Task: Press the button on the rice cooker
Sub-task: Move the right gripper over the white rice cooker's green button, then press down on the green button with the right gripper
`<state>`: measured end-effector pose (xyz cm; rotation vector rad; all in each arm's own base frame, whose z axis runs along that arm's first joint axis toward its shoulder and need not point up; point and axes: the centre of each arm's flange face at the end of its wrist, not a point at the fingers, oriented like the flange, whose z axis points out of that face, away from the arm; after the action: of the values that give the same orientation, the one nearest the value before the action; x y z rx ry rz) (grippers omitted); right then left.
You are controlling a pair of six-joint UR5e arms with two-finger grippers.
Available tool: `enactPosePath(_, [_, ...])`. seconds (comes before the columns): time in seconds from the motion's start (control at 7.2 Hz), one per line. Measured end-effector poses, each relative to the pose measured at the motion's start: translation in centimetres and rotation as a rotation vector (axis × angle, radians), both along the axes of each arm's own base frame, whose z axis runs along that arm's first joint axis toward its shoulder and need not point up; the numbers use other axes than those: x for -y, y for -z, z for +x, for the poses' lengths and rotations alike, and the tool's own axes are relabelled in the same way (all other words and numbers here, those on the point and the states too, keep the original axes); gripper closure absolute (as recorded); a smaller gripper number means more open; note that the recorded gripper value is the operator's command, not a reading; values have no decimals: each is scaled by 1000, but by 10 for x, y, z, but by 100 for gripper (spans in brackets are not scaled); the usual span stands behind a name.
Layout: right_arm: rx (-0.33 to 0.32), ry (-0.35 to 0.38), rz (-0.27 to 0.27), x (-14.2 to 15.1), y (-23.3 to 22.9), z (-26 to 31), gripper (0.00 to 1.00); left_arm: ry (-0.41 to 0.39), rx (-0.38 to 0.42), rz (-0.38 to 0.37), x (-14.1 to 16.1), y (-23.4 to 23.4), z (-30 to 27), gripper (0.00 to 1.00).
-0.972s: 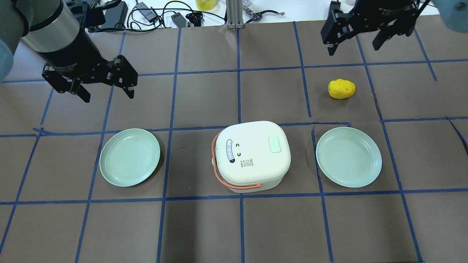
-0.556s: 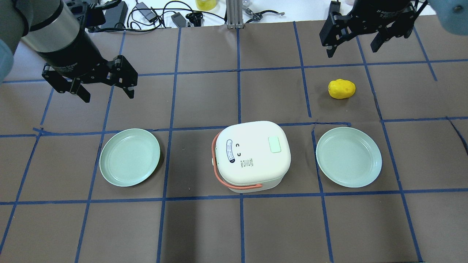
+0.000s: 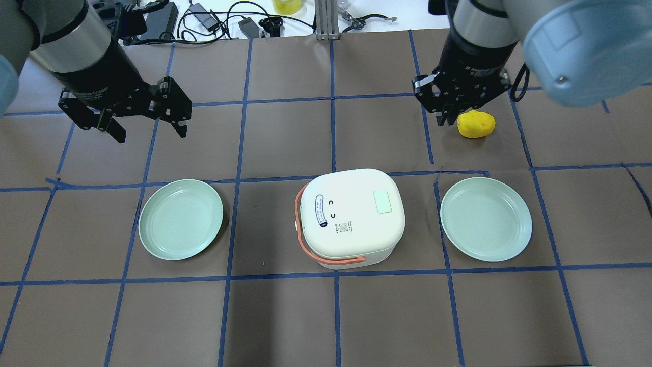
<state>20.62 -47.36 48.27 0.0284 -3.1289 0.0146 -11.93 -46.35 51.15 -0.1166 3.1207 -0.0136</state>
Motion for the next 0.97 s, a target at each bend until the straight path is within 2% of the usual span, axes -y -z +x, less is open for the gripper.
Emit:
enactPosePath(0.28, [-5, -2, 49, -26, 41, 37, 88, -1, 0, 0, 0, 0, 0, 0])
enactPosePath(0.56, [-9, -41, 66, -45, 76, 57, 87, 0, 0, 0, 0, 0, 0, 0])
enactPosePath(0.97, [-4, -73, 18, -55, 106, 67, 85, 0, 0, 0, 0, 0, 0, 0])
